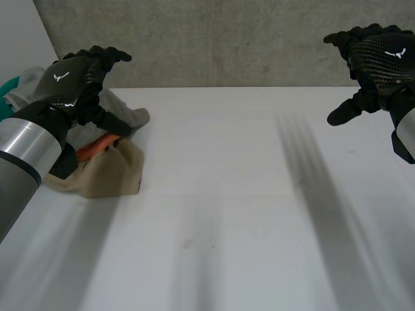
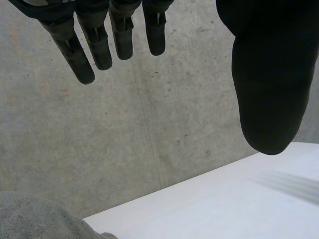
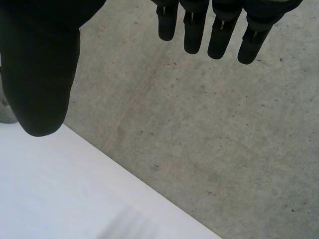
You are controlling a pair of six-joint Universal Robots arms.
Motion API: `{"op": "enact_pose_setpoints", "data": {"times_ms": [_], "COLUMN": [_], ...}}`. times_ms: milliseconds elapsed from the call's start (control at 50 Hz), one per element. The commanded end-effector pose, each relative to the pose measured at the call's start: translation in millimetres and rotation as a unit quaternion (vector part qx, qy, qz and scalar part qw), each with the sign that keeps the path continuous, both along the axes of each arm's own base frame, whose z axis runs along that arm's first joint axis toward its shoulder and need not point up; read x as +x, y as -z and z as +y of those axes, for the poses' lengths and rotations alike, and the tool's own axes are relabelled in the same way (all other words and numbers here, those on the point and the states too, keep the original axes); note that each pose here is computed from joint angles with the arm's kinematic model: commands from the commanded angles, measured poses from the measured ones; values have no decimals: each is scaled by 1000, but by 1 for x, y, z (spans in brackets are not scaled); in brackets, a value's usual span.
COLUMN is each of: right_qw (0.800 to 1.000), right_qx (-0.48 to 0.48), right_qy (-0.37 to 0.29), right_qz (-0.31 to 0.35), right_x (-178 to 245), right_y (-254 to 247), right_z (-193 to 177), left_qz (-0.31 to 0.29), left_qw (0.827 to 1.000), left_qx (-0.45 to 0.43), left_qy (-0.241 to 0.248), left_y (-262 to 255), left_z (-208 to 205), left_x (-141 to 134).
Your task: Fold the laundry.
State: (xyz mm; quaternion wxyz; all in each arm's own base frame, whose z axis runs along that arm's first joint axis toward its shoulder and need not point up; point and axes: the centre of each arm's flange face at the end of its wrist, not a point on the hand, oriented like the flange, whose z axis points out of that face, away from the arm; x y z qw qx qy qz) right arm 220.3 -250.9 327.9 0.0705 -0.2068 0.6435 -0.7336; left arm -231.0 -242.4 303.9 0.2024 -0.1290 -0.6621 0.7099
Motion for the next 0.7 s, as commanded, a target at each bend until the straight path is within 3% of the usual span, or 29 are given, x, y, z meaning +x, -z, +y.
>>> {"op": "enact_pose_setpoints", "data": {"times_ms": [20,240,320,360,460,560,640,700], "right_qw": [1000,1000,1000,1000,1000,1000,999,999], "right_qx": [1,2,9,15,25,27,30,32], "right_qy": [1,0,-1,-1,0,-1,-1,-1], "right_qz": [0,2,5,7,13,15,16,17], "right_x": [0,0,1,1,2,2,2,2], "right_y": [0,2,6,10,17,19,20,22], "right_z": [0,0,-1,-3,-5,-4,-3,-3], "left_qz": [0,-1,-44,-93,-218,-336,-367,-363], "left_qw": [1000,1000,998,992,965,918,905,905], "left_qx": [0,-13,-46,-57,-78,-91,-89,-92], "left_qy": [1,-4,-25,-56,-125,-191,-195,-200], "left_y": [0,-7,-9,0,27,70,94,96], "left_z": [1,-5,-28,-52,-105,-179,-202,-209], "left_x": [0,0,0,2,12,51,58,62]}}
